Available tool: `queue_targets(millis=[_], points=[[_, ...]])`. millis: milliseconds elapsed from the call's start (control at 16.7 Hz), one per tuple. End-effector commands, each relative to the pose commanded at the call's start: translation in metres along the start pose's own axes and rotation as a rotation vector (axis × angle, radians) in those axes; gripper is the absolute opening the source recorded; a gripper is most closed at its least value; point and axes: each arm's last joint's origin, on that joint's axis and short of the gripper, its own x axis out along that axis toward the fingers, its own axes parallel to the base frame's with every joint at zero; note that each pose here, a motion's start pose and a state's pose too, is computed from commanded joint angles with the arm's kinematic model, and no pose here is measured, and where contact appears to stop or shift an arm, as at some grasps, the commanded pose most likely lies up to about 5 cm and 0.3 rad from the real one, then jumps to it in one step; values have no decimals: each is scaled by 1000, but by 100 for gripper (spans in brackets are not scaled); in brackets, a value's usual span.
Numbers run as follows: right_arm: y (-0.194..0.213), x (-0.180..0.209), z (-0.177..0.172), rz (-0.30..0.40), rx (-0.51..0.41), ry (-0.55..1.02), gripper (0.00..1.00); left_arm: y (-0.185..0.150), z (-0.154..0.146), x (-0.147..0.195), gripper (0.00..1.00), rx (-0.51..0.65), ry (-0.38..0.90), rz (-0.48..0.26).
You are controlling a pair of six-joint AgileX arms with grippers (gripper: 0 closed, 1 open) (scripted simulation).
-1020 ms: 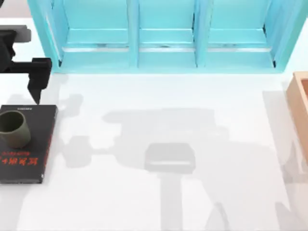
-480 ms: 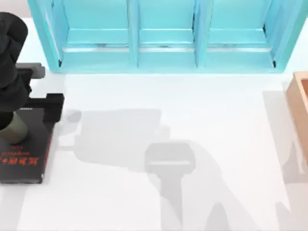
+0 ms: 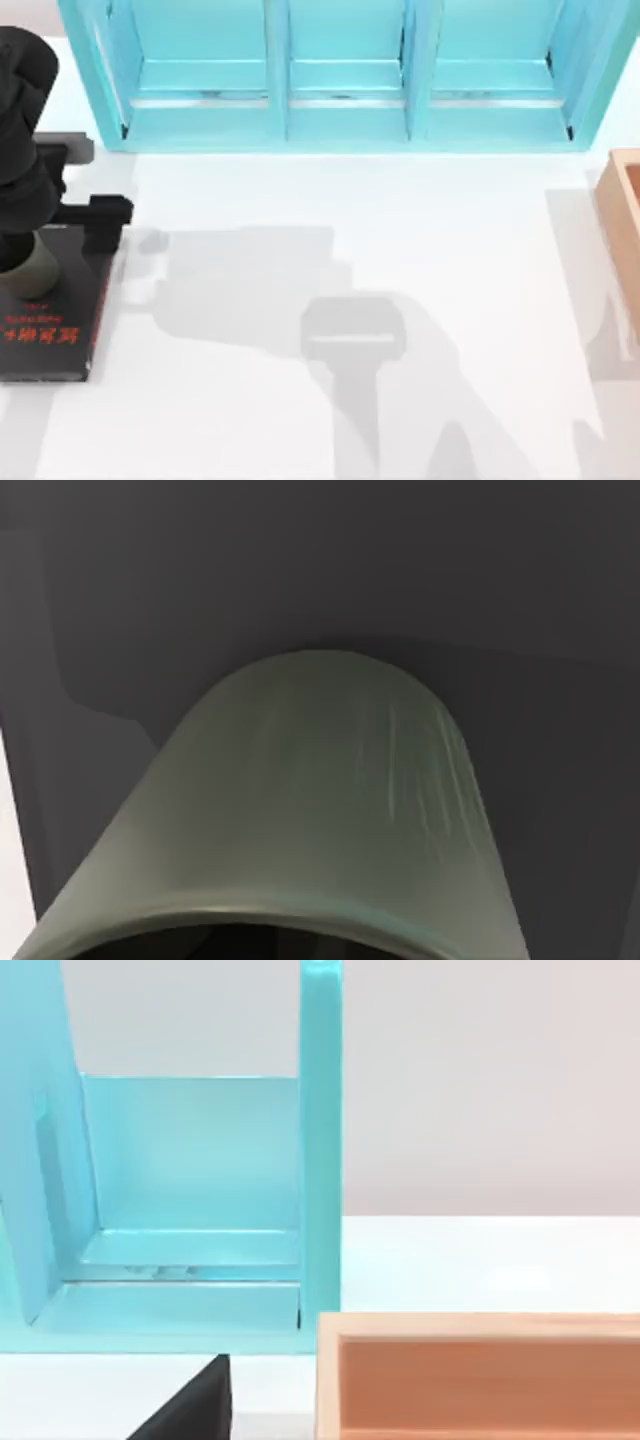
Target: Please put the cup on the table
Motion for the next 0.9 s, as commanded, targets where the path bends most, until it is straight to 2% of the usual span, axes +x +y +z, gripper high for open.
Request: queue_targets(millis=[540, 900], points=[[0, 0, 0, 0, 0, 0, 100, 0, 0, 0, 2, 0, 0, 0], [0, 0, 0, 0, 0, 0, 100, 0, 0, 0, 0, 0, 0, 0]])
